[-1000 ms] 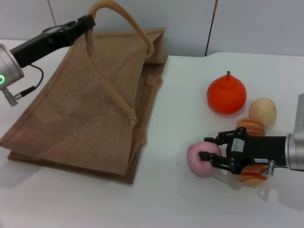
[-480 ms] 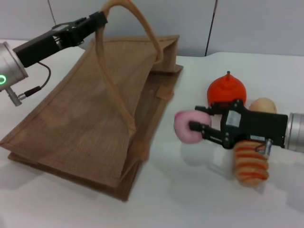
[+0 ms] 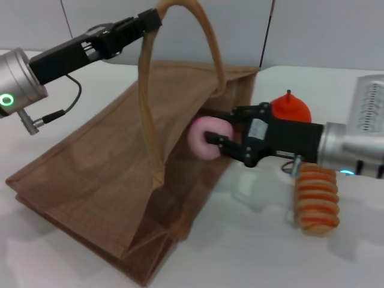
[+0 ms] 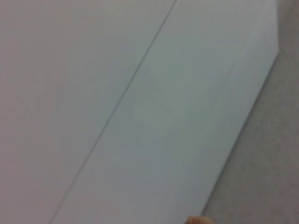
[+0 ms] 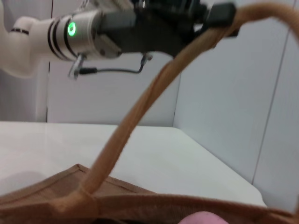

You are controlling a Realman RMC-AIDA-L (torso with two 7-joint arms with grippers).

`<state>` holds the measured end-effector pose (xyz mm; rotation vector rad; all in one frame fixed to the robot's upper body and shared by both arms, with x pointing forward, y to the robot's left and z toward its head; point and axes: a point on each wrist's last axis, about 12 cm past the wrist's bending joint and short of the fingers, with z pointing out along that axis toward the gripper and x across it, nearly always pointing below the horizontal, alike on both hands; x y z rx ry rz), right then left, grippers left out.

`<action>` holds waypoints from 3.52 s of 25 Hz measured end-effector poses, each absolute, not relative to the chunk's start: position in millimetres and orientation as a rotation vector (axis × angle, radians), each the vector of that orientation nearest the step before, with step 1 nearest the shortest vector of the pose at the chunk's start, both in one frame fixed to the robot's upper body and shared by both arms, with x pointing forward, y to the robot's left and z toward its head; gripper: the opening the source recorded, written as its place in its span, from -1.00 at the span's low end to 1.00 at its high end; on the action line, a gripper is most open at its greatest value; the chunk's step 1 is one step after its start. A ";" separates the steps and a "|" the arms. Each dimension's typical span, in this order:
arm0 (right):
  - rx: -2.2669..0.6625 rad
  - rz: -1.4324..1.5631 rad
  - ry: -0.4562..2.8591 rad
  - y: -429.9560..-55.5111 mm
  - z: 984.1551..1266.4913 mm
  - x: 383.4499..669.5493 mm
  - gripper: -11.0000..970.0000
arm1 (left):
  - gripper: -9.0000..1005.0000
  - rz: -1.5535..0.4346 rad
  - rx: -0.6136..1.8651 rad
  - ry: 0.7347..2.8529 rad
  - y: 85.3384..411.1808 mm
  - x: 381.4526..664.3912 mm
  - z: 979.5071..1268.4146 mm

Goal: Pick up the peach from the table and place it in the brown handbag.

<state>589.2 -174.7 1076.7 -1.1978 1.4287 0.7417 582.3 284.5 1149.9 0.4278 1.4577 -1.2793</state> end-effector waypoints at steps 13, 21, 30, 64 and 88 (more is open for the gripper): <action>-1.327 0.570 1.461 -123.2 1070.4 602.3 -0.21 | -0.75 -1.437 0.493 1.319 278.8 573.0 1166.4; -1.362 0.439 1.526 -110.3 1065.8 610.0 -0.21 | -0.75 -1.454 0.480 1.258 288.7 567.8 1172.3; -1.369 0.470 1.506 -107.7 1061.7 600.3 -0.18 | -0.75 -1.401 0.364 1.251 309.4 562.0 1163.8; -0.226 0.391 1.397 -290.4 1047.3 533.2 0.84 | -0.24 -0.722 0.087 1.516 302.5 591.9 1086.1; 0.117 0.184 1.522 -317.7 1026.4 530.4 0.83 | 0.23 -0.379 -0.297 1.410 335.6 565.4 1056.6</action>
